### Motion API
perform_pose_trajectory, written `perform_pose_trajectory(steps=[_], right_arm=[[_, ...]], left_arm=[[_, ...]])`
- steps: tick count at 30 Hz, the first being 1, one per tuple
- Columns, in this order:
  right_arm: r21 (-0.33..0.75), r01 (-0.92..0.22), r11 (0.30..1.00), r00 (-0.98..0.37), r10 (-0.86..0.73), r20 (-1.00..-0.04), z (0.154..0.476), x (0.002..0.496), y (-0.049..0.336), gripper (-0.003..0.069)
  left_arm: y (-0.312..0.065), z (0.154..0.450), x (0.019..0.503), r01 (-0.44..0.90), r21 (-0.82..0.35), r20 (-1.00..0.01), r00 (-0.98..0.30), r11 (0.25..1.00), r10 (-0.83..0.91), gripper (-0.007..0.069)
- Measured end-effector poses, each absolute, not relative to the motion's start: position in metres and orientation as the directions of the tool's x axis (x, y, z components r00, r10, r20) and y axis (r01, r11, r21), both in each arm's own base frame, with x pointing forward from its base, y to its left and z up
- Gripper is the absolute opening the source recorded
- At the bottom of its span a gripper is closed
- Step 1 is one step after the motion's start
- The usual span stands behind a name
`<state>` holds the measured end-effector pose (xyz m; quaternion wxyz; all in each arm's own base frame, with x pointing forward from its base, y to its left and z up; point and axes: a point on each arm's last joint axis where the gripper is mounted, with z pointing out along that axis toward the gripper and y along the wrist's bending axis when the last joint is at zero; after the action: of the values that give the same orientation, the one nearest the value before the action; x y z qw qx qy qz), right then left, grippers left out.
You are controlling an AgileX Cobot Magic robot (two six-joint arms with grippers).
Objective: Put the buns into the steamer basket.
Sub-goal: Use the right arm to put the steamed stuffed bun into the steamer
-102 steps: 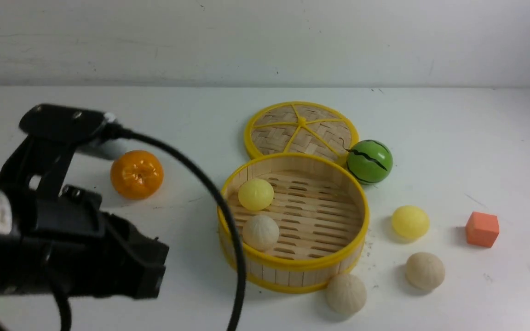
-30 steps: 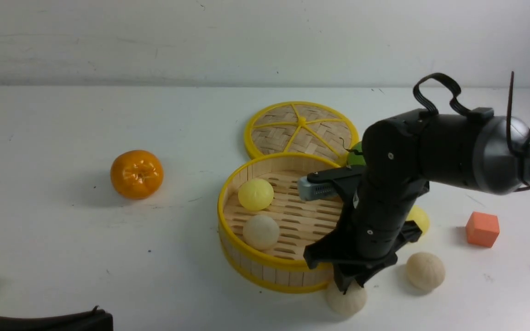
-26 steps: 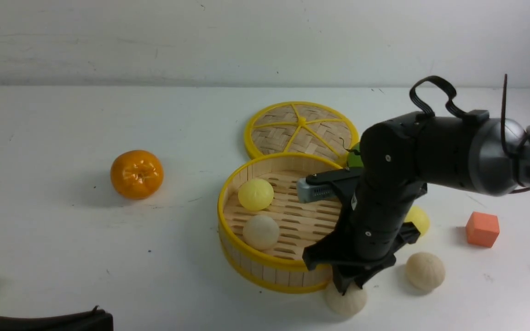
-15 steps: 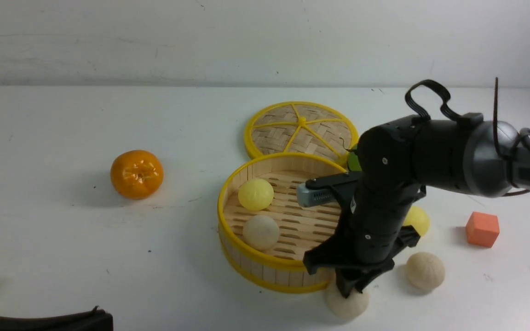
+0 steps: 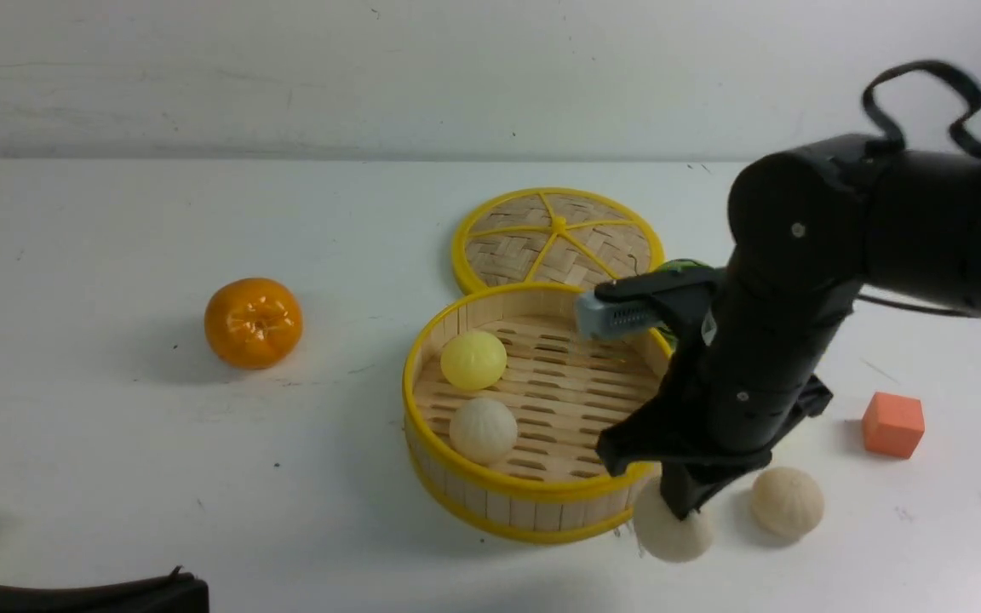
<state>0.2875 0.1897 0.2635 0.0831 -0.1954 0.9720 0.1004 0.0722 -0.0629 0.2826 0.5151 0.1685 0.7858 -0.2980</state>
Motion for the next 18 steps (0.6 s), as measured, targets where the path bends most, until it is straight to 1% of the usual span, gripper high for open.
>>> perform_pose_trajectory(steps=[2,3,4,7,9,10,11,14,17,18], right_arm=[[0.172,-0.410,0.896,-0.890,-0.353,-0.288,0.281,0.290,0.191,0.0002],[0.175,-0.411,0.895,-0.885,-0.346,-0.311,0.284,0.293,0.192,0.0003],[0.181,-0.415,0.892,-0.872,-0.333,-0.360,0.289,0.299,0.195,0.0004],[0.192,-0.412,0.891,-0.863,-0.314,-0.395,0.285,0.315,0.205,0.0005],[0.193,-0.408,0.892,-0.864,-0.309,-0.398,0.276,0.328,0.212,0.0005],[0.192,-0.406,0.893,-0.867,-0.311,-0.390,0.272,0.330,0.213,0.0005],[0.189,-0.401,0.896,-0.874,-0.313,-0.372,0.259,0.342,0.219,0.0008],[0.183,-0.399,0.899,-0.880,-0.319,-0.353,0.245,0.352,0.225,0.0014],[0.180,-0.390,0.903,-0.889,-0.319,-0.328,0.229,0.362,0.230,0.0048],[0.179,-0.387,0.904,-0.892,-0.319,-0.319,0.226,0.363,0.231,0.0076]], left_arm=[[-0.063,0.283,0.072,0.571,-0.294,-0.911,-0.411,0.766,-0.043,0.0008],[-0.063,0.283,0.072,0.571,-0.294,-0.911,-0.410,0.766,-0.044,0.0009],[-0.063,0.283,0.072,0.571,-0.294,-0.911,-0.409,0.766,-0.045,0.0011],[-0.063,0.283,0.072,0.571,-0.294,-0.911,-0.409,0.766,-0.045,0.0014],[-0.063,0.283,0.072,0.571,-0.294,-0.911,-0.409,0.766,-0.045,0.0016],[-0.063,0.283,0.072,0.571,-0.294,-0.911,-0.409,0.766,-0.045,0.0016],[-0.063,0.283,0.072,0.571,-0.294,-0.911,-0.409,0.766,-0.045,0.0018],[-0.063,0.283,0.072,0.571,-0.294,-0.911,-0.409,0.766,-0.045,0.0018],[-0.063,0.283,0.072,0.571,-0.295,-0.911,-0.409,0.766,-0.046,0.0020],[-0.063,0.283,0.072,0.571,-0.295,-0.911,-0.409,0.766,-0.046,0.0020]])
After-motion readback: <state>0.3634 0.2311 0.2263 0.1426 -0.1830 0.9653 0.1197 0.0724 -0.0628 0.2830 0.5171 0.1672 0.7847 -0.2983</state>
